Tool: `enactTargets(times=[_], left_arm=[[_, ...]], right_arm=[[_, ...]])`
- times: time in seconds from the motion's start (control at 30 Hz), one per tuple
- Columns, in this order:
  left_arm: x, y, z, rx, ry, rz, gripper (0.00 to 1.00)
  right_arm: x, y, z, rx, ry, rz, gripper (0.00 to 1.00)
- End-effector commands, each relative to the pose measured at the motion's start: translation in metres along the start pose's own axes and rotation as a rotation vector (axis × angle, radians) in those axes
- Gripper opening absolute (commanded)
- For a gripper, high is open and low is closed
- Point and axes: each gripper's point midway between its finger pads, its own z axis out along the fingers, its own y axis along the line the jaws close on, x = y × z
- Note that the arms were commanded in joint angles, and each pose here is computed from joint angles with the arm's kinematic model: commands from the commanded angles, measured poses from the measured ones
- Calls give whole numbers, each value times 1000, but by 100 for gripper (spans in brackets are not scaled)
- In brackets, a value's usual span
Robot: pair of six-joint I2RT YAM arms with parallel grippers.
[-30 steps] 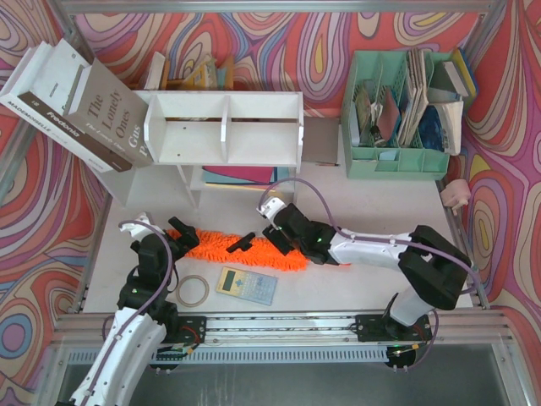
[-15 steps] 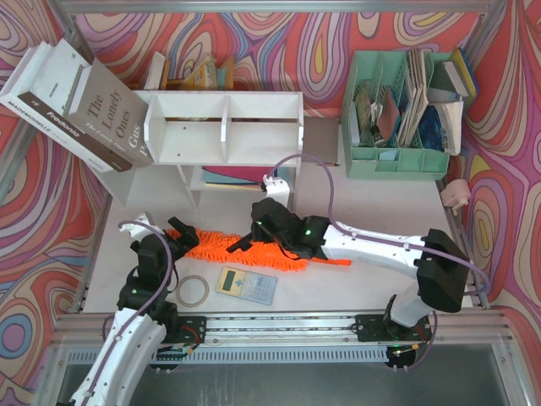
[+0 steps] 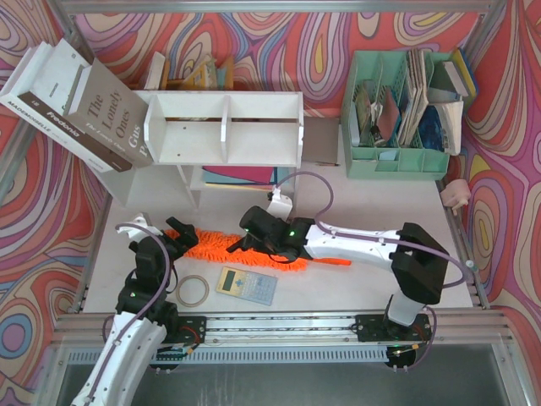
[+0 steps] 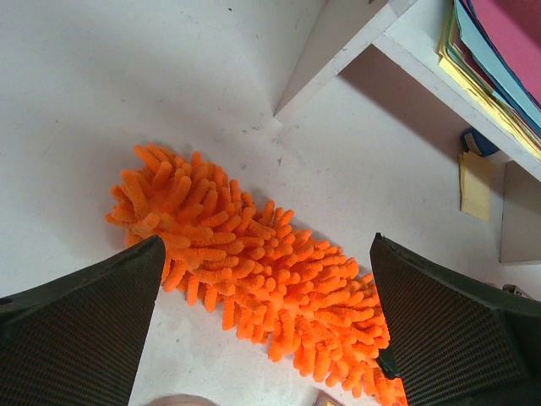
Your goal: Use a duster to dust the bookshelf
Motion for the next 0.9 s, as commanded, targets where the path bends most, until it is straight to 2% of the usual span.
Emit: enactTargets(times=[0.0, 0.87], left_arm=[[5, -1, 1, 17, 5, 13, 98], [5, -4, -1, 44, 3, 10, 98]], right_arm=[[6, 6, 6, 19, 29, 94, 48], [13, 10, 38, 74, 17, 104, 43]])
